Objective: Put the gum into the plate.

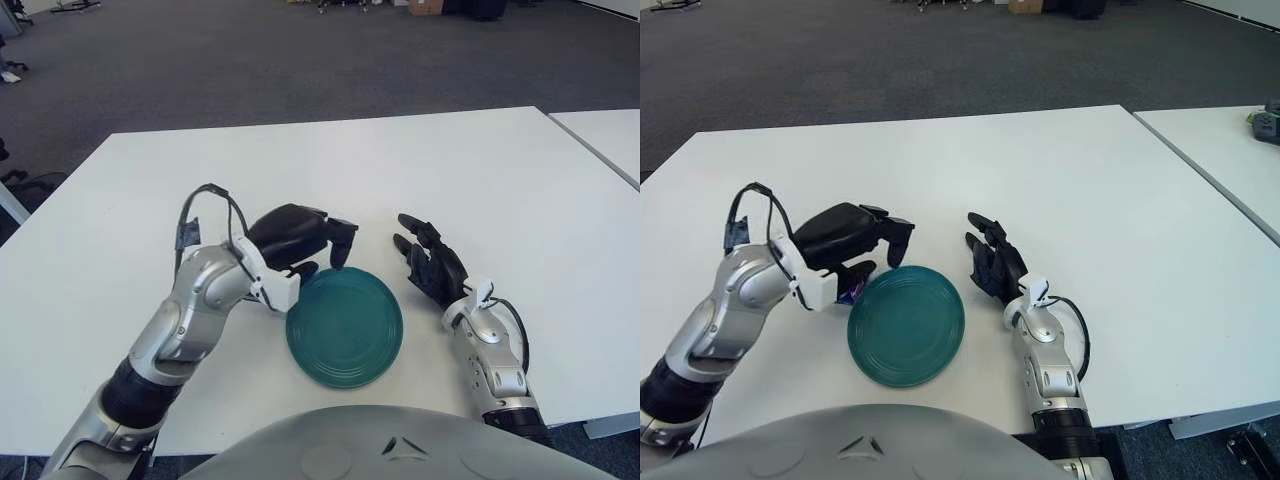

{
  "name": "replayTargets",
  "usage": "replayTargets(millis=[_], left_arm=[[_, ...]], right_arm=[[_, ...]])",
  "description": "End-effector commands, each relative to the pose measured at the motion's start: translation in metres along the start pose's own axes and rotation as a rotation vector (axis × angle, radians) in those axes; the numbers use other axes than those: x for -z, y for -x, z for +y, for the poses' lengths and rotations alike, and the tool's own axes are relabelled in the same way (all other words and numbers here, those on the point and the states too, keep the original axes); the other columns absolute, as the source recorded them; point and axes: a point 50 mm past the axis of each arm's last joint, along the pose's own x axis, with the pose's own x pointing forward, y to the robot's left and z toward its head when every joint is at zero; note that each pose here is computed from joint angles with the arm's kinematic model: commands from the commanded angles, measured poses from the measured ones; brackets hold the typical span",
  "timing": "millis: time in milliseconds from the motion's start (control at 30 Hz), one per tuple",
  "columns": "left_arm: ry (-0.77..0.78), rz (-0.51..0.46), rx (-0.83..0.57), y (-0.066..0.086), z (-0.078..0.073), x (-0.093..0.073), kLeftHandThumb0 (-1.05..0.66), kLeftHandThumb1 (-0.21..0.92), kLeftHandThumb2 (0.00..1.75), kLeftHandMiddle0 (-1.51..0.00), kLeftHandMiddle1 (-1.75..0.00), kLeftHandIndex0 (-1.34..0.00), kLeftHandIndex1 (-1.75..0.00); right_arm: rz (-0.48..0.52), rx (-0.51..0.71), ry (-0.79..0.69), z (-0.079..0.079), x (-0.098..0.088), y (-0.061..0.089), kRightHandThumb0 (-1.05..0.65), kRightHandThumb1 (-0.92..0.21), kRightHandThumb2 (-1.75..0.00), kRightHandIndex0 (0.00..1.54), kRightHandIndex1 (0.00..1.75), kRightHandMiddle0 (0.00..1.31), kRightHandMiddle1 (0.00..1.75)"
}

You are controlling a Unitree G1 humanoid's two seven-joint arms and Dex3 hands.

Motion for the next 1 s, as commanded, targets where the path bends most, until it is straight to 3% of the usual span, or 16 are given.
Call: replayTargets(millis=[0, 67, 167, 300, 333, 367, 400, 433, 500, 733, 967], left_arm=[[-0.025, 0.051, 0.013, 0.012, 0.006, 0.014, -0.20, 0.46, 1.01, -0.41, -1.75, -0.56, -1.52], [-0.030, 0.061, 0.015, 0.016, 0.006, 0.018, -0.58, 0.65, 0.63, -0.27, -1.56, -0.32, -1.52], [-0.043, 0.076, 0.020, 0.021, 0.004, 0.023, -0.86, 0.82, 0.35, -0.17, -1.36, -0.16, -1.45], [-0.064, 0.098, 0.041, 0.026, 0.004, 0.027, -1.00, 0.89, 0.27, -0.11, -1.09, -0.06, -1.36], [-0.074, 0.111, 0.058, 0.028, 0.004, 0.029, -1.02, 0.90, 0.27, -0.11, -0.96, -0.04, -1.32], [-0.081, 0.120, 0.069, 0.029, 0.004, 0.030, -1.03, 0.91, 0.29, -0.12, -0.78, -0.03, -1.23], [-0.089, 0.141, 0.094, 0.032, 0.004, 0.034, -1.03, 0.91, 0.29, -0.13, -0.71, -0.02, -1.19], [-0.094, 0.155, 0.112, 0.033, 0.003, 0.036, -1.04, 0.92, 0.31, -0.11, -0.49, -0.01, -0.91], [-0.104, 0.188, 0.151, 0.036, 0.001, 0.041, -1.04, 0.92, 0.34, -0.08, -0.23, 0.00, -0.56], [-0.143, 0.243, 0.185, 0.045, -0.009, 0.054, -1.05, 0.92, 0.39, -0.01, -0.02, 0.00, -0.11], [-0.157, 0.250, 0.198, 0.047, -0.012, 0.055, -1.05, 0.92, 0.37, 0.00, 0.00, 0.00, -0.01]], right_arm=[[0.103, 0.033, 0.006, -0.003, 0.016, 0.006, -0.73, -0.92, -0.86, 0.24, 0.01, 0.00, 0.50], [0.104, 0.035, 0.001, -0.003, 0.016, 0.007, -0.75, -0.92, -0.86, 0.26, 0.02, 0.00, 0.52], [0.101, 0.032, -0.010, -0.002, 0.016, 0.007, -0.75, -0.92, -0.86, 0.27, 0.02, 0.00, 0.54], [0.101, 0.027, -0.008, -0.001, 0.015, 0.008, -0.76, -0.92, -0.86, 0.28, 0.02, 0.00, 0.54], [0.102, 0.024, -0.004, -0.002, 0.015, 0.008, -0.76, -0.92, -0.86, 0.27, 0.02, 0.00, 0.53], [0.103, 0.023, -0.002, -0.002, 0.015, 0.009, -0.76, -0.92, -0.86, 0.27, 0.02, 0.00, 0.53], [0.104, 0.022, 0.001, -0.002, 0.015, 0.009, -0.76, -0.92, -0.86, 0.27, 0.01, 0.00, 0.53], [0.105, 0.021, 0.003, -0.001, 0.015, 0.009, -0.76, -0.92, -0.87, 0.26, 0.01, 0.00, 0.52], [0.107, 0.024, 0.004, -0.001, 0.015, 0.009, -0.76, -0.92, -0.87, 0.26, 0.01, 0.00, 0.52], [0.108, 0.023, -0.001, -0.002, 0.014, 0.009, -0.75, -0.92, -0.88, 0.28, 0.01, 0.00, 0.52], [0.112, 0.026, 0.000, -0.002, 0.014, 0.010, -0.75, -0.92, -0.88, 0.28, 0.01, 0.00, 0.51]])
